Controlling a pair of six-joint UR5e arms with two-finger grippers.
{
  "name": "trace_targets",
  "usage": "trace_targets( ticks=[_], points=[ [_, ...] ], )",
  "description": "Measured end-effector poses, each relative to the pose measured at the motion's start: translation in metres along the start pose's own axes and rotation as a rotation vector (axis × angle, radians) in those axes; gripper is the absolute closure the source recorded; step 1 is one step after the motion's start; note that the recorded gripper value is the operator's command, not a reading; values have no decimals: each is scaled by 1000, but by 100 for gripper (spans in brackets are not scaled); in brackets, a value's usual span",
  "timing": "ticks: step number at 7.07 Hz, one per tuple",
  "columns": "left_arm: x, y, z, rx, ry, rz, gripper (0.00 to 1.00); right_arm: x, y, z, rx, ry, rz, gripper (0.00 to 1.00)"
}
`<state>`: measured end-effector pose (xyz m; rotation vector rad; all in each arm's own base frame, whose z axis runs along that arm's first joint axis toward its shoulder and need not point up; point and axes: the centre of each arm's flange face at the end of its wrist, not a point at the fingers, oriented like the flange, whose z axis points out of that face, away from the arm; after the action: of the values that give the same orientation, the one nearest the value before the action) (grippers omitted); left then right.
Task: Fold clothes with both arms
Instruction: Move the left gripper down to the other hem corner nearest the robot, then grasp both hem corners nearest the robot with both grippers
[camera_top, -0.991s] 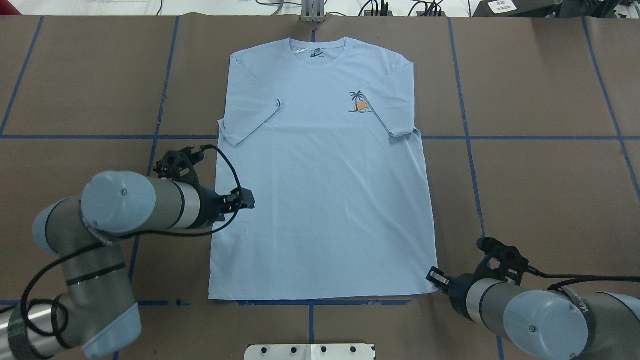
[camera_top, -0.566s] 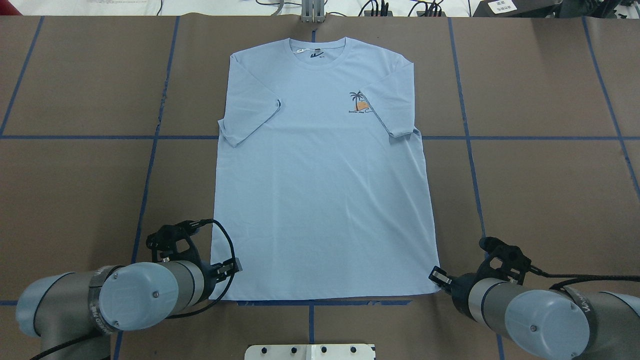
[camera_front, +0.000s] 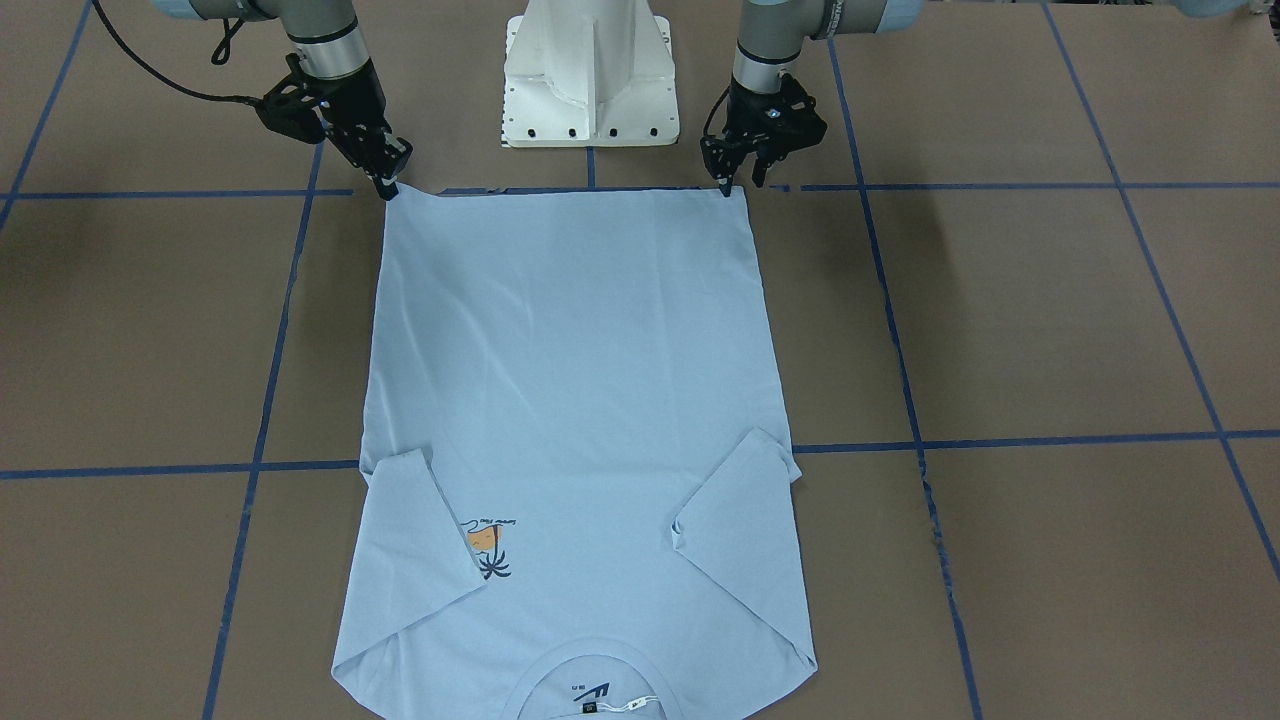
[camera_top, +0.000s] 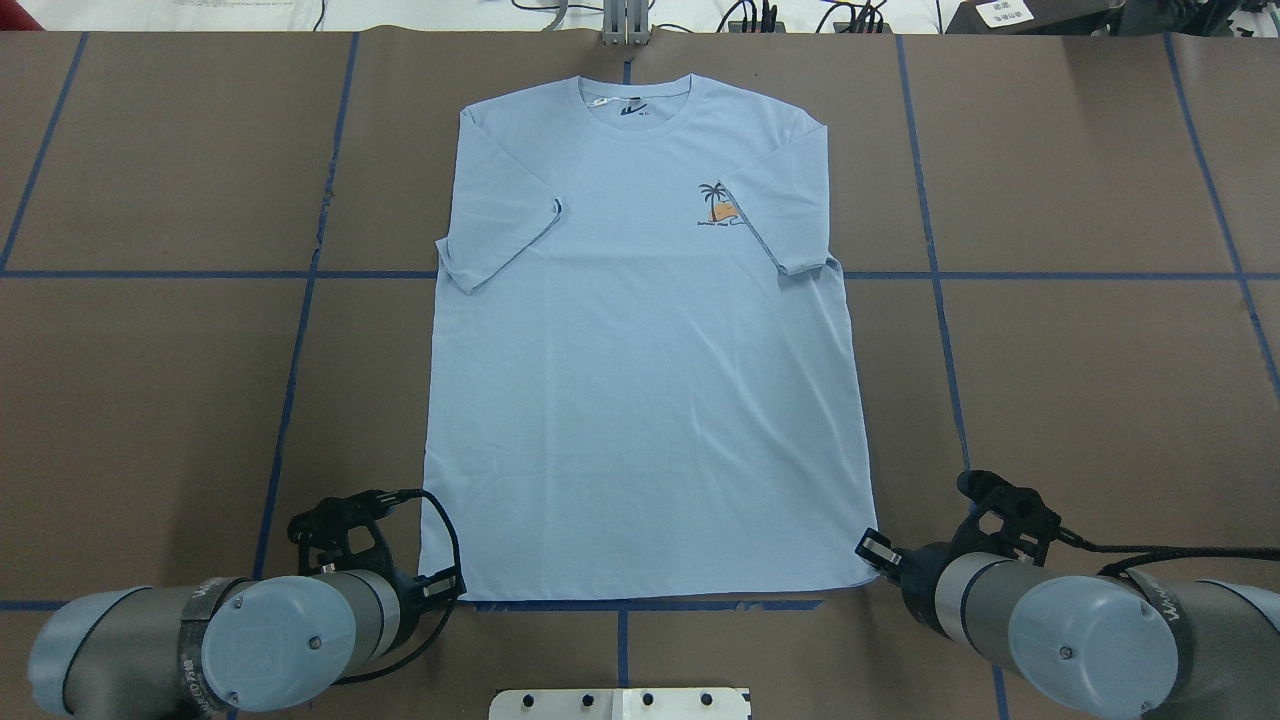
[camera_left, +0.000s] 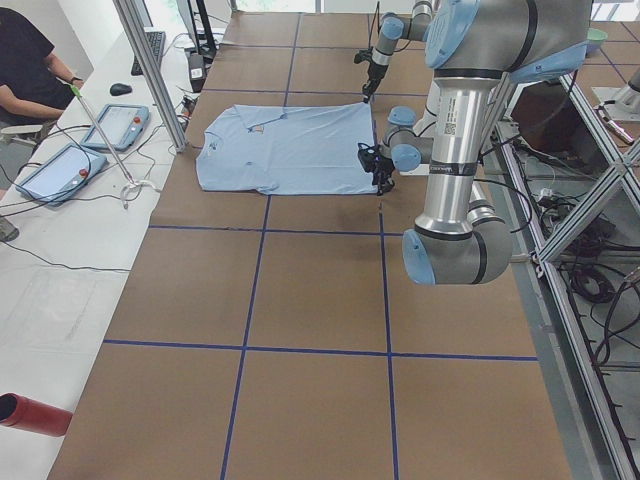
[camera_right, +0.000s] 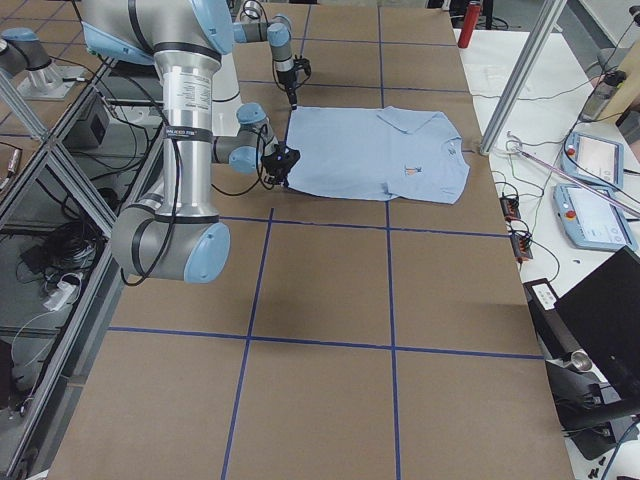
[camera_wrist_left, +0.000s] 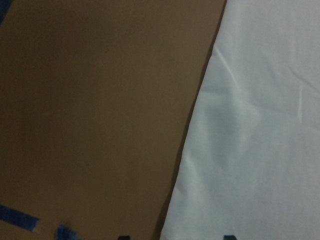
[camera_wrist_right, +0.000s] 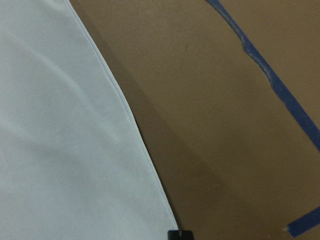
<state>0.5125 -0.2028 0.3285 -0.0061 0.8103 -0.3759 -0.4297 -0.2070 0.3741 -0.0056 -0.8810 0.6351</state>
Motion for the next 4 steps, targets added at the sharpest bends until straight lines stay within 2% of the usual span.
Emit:
trace_targets(
  ticks=[1, 2, 4],
  points=[
    [-1, 3, 1, -3, -2, 3, 96, 0, -1, 0, 1, 0, 1, 100],
    [-1, 4, 2, -6, -4, 6, 100, -1, -2, 0, 3, -1, 3, 100],
    [0, 6, 1, -9, -2, 8, 100, -1, -5, 0, 8, -2, 7, 100]
  ],
)
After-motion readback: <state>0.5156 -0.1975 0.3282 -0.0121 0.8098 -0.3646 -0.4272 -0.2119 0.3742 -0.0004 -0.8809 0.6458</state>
